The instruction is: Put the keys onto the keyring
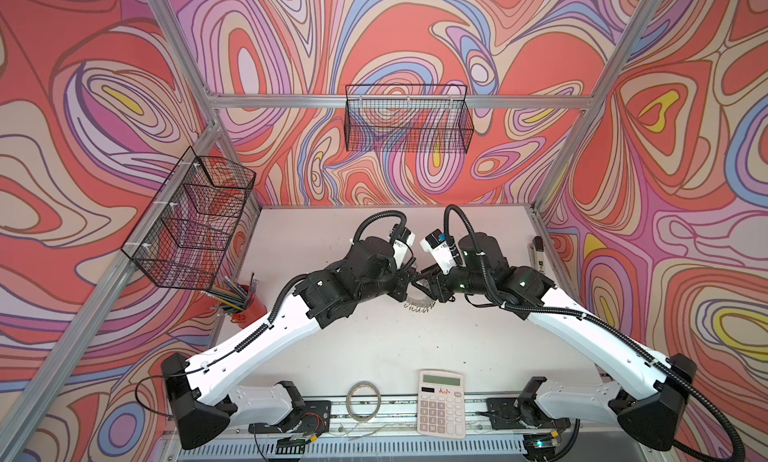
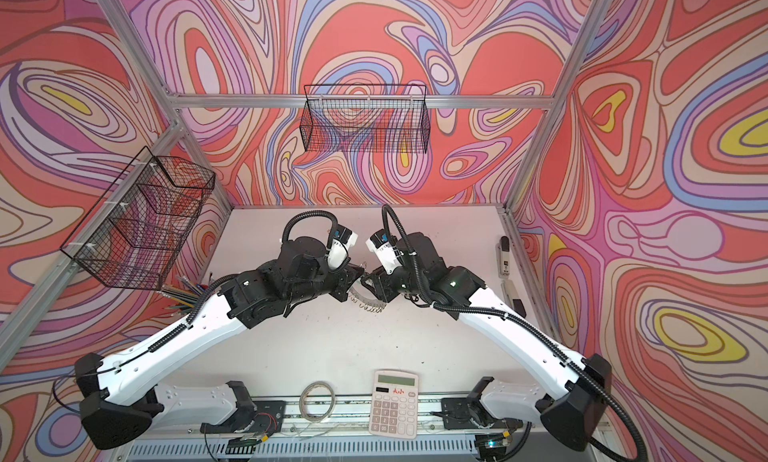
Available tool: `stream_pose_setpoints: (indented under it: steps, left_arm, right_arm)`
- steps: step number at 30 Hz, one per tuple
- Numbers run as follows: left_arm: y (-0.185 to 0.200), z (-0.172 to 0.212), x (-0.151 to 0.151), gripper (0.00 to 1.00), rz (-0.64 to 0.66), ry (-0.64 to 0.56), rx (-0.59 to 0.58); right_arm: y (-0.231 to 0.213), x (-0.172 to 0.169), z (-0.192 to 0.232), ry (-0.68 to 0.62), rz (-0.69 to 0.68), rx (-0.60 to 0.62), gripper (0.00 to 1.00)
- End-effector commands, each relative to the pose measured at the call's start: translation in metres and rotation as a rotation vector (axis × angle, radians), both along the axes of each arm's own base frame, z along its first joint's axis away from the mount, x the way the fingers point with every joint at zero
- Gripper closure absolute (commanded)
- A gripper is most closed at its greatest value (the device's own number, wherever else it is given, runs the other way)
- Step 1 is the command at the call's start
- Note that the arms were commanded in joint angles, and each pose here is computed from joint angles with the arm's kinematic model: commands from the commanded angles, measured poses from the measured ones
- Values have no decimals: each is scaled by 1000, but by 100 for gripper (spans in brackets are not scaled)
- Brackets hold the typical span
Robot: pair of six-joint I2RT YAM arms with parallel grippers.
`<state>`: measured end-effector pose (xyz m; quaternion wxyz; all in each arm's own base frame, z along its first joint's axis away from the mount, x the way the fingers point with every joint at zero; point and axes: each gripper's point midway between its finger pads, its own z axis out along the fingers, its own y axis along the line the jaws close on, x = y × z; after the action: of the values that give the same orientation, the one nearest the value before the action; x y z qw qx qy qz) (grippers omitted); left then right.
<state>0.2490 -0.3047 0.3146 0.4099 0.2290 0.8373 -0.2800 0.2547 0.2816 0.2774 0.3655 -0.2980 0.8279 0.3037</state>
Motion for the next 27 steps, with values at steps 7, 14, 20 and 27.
stream_pose_setpoints:
  steps: [7,14,20,27]
  left_arm:
    - [0,15,-4,100,-7,12,-40]
    - [4,22,-2,100,15,-5,-45]
    - [5,25,-1,90,11,2,-45]
    - [9,29,-1,71,11,14,-76]
  right_arm:
    - [6,3,7,-62,27,11,96]
    - [5,2,14,-94,36,11,100]
    - [6,0,17,-94,43,25,100]
    - [6,-1,22,-98,43,45,100]
